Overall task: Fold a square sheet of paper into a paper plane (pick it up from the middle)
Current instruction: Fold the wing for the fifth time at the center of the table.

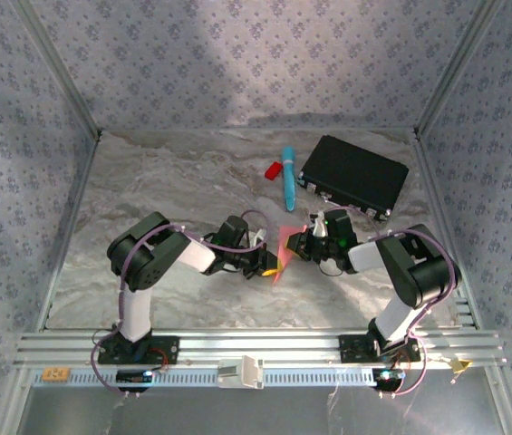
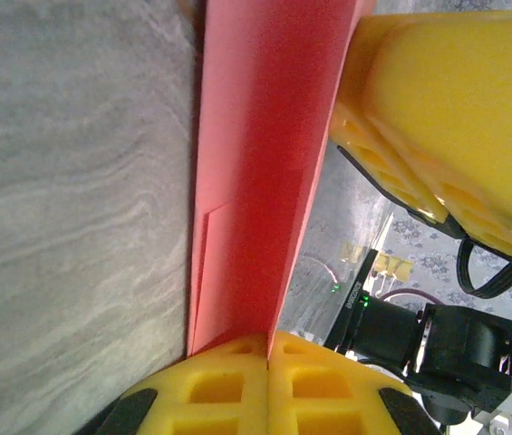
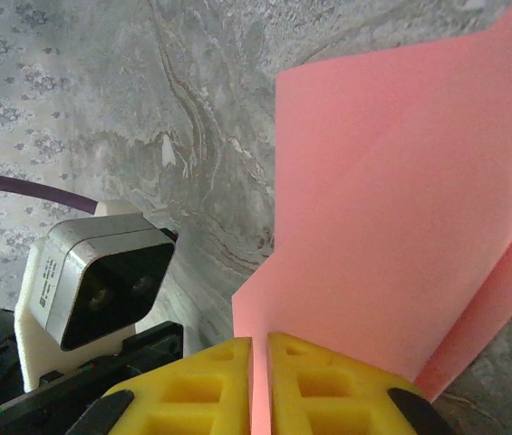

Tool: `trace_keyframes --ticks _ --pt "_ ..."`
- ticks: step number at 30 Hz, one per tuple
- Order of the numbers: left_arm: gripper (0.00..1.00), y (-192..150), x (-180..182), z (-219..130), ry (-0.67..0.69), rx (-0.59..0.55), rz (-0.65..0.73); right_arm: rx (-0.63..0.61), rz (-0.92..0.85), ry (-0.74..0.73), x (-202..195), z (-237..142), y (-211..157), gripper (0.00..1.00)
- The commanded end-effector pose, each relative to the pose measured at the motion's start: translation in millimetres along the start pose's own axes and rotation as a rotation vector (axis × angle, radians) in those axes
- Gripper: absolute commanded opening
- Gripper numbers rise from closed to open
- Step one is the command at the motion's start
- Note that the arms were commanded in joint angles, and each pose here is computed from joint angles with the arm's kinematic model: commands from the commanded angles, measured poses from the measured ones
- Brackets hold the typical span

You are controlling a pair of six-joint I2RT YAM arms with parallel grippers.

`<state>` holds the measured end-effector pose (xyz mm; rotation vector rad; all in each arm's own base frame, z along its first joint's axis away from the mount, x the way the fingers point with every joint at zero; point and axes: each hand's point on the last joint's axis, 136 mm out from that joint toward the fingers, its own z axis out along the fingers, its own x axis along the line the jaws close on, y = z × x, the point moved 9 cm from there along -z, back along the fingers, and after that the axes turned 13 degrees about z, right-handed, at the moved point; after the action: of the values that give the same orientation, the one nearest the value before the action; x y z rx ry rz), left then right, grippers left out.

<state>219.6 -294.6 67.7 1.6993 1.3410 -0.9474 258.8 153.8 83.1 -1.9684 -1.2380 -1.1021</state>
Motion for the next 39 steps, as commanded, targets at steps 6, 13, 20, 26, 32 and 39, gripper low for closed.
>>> trace_keyframes --ticks 6,13,20,26,32,39 --pt "0.0 -10 32 0 0.101 0.006 -0.113 0.002 0.017 -0.001 -1 4 7 0.13" --pt "0.0 -11 37 0 0.127 0.017 -0.124 0.003 0.067 -0.082 -15 7 5 0.11" --pt "0.05 -13 35 -3 0.155 0.023 -0.111 0.004 0.084 -0.154 -23 6 3 0.1" --pt "0.13 -12 24 -5 0.134 0.036 -0.071 0.009 0.1 -0.206 -27 7 2 0.1" --pt "0.06 -18 16 -4 0.118 0.084 -0.035 0.007 0.113 -0.236 -31 7 1 0.1" --pt "0.07 -25 12 -6 0.096 0.12 -0.011 0.006 0.12 -0.26 -35 8 0 0.09"
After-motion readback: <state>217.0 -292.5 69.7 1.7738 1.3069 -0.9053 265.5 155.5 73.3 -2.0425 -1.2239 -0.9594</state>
